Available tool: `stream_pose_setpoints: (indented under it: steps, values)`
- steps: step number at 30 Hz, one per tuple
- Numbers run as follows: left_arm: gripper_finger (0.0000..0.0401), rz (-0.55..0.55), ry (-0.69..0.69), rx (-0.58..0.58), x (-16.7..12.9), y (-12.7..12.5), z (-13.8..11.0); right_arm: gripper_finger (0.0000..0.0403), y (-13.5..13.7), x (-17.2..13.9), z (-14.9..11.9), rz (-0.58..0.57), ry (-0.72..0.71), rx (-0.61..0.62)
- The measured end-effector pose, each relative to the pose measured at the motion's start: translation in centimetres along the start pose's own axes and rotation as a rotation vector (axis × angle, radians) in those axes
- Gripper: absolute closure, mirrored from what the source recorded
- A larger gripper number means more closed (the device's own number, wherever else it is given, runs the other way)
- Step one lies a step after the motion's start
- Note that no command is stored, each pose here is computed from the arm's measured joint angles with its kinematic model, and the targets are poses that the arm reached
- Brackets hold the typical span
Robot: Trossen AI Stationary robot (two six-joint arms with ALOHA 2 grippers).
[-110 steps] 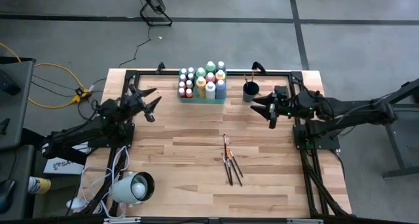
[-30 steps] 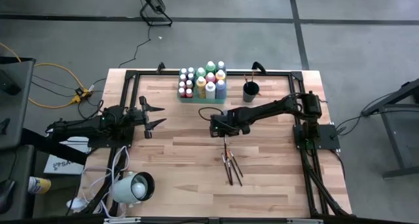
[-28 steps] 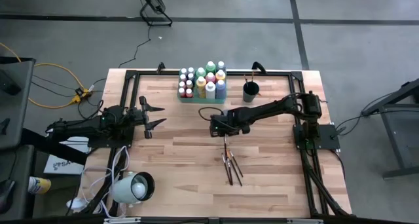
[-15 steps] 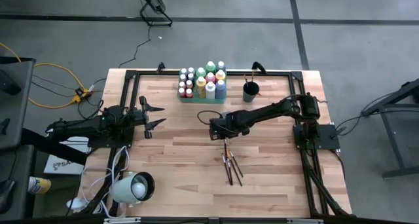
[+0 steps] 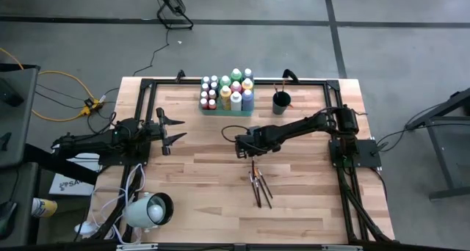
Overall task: Pick & Place Paint Supplies
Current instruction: Put the silver paint brush into the green cup
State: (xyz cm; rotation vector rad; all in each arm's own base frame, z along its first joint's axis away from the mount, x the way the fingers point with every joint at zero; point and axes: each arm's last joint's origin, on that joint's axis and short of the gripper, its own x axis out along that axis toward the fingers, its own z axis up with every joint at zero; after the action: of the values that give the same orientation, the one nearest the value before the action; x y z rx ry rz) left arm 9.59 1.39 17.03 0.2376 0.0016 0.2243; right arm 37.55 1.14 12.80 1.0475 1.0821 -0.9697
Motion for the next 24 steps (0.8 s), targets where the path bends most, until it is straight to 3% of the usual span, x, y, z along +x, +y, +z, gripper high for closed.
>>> stream_pose_setpoints:
  steps: [5, 15, 19, 24]
  values:
    - [0.0203, 0.000, 0.000, 0.000, 0.0, 0.0, 0.0, 0.0389, -0.1, 0.1, 0.0, -0.002, 0.001, 0.005]
    - [0.0203, 0.000, 0.000, 0.000, 0.0, 0.0, 0.0, 0.0398, -0.2, -1.2, 0.9, 0.026, -0.004, 0.030]
    - [0.0203, 0.001, 0.001, 0.000, 0.0, 0.0, 0.0, 0.0398, -0.6, -3.7, 1.7, 0.046, -0.107, 0.030]
    - [0.0203, 0.000, 0.001, 0.000, 0.0, 0.0, 0.0, 0.0399, -1.5, -8.2, 3.1, 0.065, -0.365, 0.062]
